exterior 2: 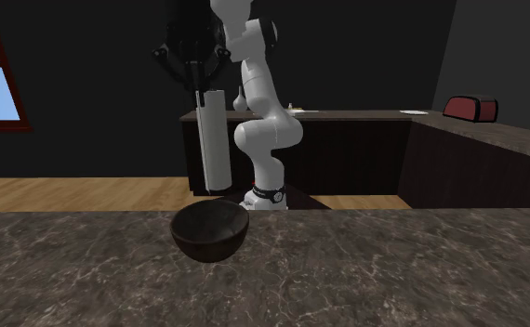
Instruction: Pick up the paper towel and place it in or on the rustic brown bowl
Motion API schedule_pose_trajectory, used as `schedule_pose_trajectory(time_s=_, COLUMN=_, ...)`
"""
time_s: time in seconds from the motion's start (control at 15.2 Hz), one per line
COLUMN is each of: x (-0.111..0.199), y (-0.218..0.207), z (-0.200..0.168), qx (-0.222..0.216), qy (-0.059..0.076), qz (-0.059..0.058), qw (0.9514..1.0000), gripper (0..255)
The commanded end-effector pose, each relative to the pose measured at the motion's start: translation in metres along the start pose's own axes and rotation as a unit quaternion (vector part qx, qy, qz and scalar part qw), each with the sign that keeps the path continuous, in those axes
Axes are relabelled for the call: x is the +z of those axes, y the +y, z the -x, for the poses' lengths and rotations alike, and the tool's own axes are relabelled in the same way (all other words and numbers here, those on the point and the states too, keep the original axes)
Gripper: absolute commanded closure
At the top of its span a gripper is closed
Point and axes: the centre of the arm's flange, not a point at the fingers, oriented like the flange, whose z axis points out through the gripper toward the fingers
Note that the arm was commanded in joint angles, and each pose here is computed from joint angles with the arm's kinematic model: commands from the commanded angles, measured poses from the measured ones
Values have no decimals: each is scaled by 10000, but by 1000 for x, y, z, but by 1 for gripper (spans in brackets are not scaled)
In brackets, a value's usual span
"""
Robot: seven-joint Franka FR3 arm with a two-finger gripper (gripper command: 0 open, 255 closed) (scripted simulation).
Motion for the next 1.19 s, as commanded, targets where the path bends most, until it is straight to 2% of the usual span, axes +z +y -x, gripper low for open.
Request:
schedule_pose_trajectory(time_s=0.0, x=10, y=0, z=-1, qx=-1, qy=2, qz=1, qw=10000, gripper=255)
schedule_pose_trajectory(time_s=0.99, x=90, y=2, z=0, qx=-1, qy=2, qz=1, qw=10000, gripper=255)
schedule_pose_trajectory(time_s=1.12, x=90, y=2, z=0, qx=-1, qy=2, qz=1, qw=10000, gripper=255)
